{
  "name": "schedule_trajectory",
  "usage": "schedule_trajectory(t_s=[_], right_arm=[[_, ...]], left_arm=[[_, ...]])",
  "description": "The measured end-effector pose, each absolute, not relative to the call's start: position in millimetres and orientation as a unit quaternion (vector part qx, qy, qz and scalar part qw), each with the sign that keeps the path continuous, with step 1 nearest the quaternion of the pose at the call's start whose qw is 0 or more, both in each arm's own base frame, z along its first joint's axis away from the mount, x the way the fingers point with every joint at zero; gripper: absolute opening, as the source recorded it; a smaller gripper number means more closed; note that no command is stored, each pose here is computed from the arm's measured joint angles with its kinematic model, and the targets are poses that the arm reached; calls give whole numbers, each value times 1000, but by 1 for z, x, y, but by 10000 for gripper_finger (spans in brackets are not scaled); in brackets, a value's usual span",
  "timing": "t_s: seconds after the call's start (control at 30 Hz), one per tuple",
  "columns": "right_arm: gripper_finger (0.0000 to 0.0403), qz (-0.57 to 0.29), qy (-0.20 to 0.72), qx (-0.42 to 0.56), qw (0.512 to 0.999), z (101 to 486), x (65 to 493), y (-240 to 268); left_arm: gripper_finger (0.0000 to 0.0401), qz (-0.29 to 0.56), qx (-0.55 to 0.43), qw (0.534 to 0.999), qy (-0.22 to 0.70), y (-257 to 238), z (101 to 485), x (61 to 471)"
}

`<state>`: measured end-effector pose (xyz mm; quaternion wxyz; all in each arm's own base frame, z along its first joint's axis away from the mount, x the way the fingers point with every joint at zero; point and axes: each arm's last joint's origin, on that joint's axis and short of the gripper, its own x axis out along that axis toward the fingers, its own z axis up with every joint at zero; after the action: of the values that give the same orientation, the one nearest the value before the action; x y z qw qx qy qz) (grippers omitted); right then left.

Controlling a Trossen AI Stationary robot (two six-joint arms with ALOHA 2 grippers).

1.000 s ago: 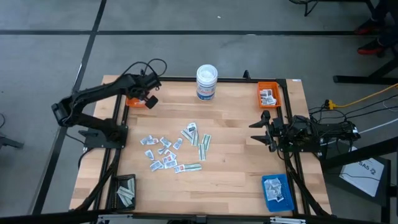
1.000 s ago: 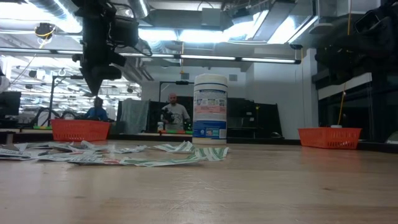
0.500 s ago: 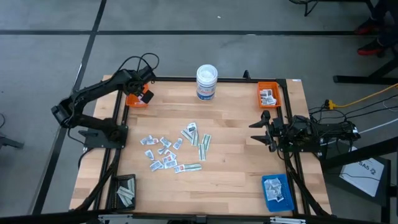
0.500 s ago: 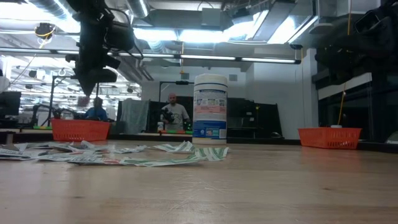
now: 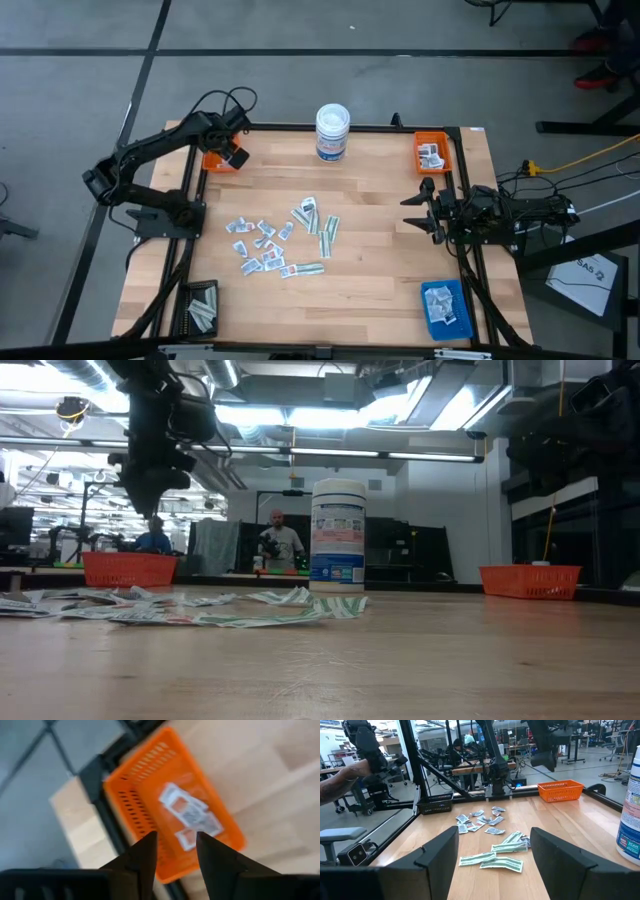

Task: Pick & Place First Aid Supplies
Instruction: Put the orange ointment pack into the left orange bin

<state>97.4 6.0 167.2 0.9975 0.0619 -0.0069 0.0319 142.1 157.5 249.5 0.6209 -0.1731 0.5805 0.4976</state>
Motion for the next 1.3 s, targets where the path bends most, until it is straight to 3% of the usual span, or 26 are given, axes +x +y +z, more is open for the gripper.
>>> schedule_trajectory(t_s=[0.57,1.3], right_arm=[[245,32,-7,62,998,167,97,6],[245,32,-7,62,998,167,97,6]], left_arm=[[111,402,-115,711,565,124,251,183],[104,291,-48,806,513,10,253,225]])
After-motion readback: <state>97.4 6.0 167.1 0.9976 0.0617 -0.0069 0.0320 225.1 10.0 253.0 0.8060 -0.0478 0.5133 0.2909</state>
